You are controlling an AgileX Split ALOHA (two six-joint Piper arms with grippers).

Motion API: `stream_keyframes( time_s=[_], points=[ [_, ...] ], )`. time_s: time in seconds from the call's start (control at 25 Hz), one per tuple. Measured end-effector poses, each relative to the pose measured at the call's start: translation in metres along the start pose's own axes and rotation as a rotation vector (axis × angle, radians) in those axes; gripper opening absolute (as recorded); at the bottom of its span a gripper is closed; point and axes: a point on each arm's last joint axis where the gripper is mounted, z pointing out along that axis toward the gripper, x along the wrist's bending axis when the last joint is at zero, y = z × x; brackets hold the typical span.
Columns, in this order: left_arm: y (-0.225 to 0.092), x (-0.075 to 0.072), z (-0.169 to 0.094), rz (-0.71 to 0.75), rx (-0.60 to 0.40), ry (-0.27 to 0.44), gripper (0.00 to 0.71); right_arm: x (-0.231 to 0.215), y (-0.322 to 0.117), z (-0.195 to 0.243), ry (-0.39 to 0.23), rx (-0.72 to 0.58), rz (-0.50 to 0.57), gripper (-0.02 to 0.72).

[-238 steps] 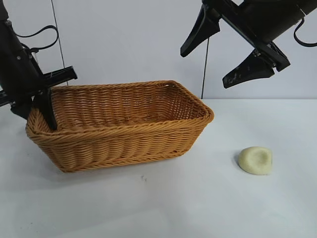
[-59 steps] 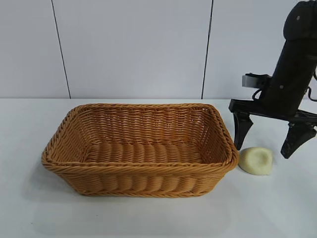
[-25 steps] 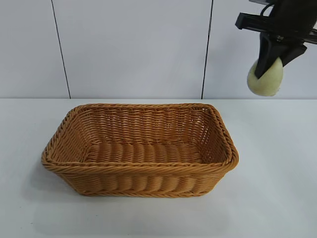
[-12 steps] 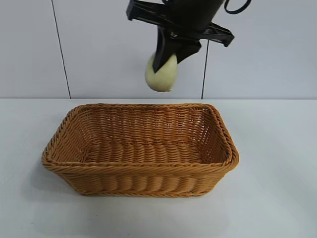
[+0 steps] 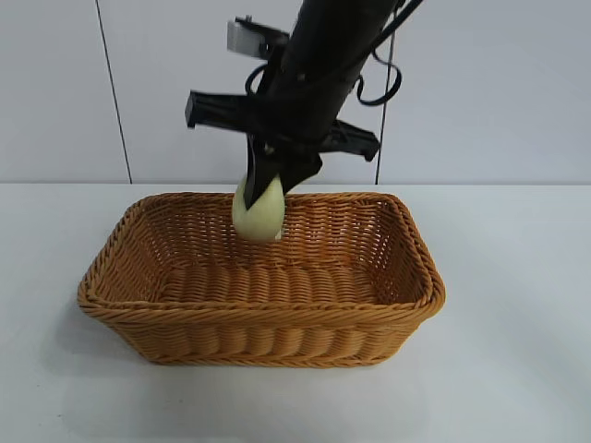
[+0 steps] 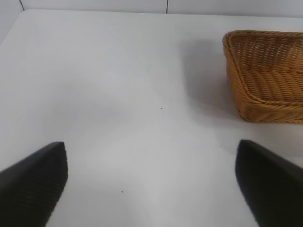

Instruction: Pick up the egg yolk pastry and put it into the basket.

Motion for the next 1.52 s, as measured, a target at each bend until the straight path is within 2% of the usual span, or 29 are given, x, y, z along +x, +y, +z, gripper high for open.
stream_keyframes(
  time_s=[0.2,0.32,0.36,0.52,0.56,0.64,0.72,1.04,1.24,1.52],
  points=[
    [0.0,0.0,0.0,0.0,0.0,0.0,0.692,-0.01,-0.006,0.038,-0.026,0.067,0.019,0.08],
    [0.0,0.0,0.0,0.0,0.0,0.0,0.692,-0.011,-0.007,0.043,-0.029,0.078,0.023,0.151],
    [0.0,0.0,0.0,0.0,0.0,0.0,0.692,-0.011,-0.007,0.043,-0.029,0.078,0.022,0.209],
    [0.0,0.0,0.0,0.0,0.0,0.0,0.692,-0.011,-0.007,0.043,-0.028,0.078,0.011,0.541],
    [0.0,0.0,0.0,0.0,0.0,0.0,0.692,-0.011,-0.007,0.043,-0.028,0.08,0.007,0.594],
    [0.0,0.0,0.0,0.0,0.0,0.0,0.692,-0.01,-0.008,0.04,-0.033,0.091,-0.003,0.636],
    [0.0,0.0,0.0,0.0,0.0,0.0,0.692,-0.01,-0.005,0.031,-0.057,0.103,-0.034,0.65],
    [0.0,0.0,0.0,0.0,0.0,0.0,0.692,-0.004,0.022,-0.023,-0.219,0.126,-0.146,0.656],
    [0.0,0.0,0.0,0.0,0.0,0.0,0.692,-0.02,0.036,-0.04,-0.244,0.098,-0.111,0.656],
    [0.0,0.0,0.0,0.0,0.0,0.0,0.692,-0.102,0.056,-0.059,-0.311,0.074,0.044,0.656]
  ],
)
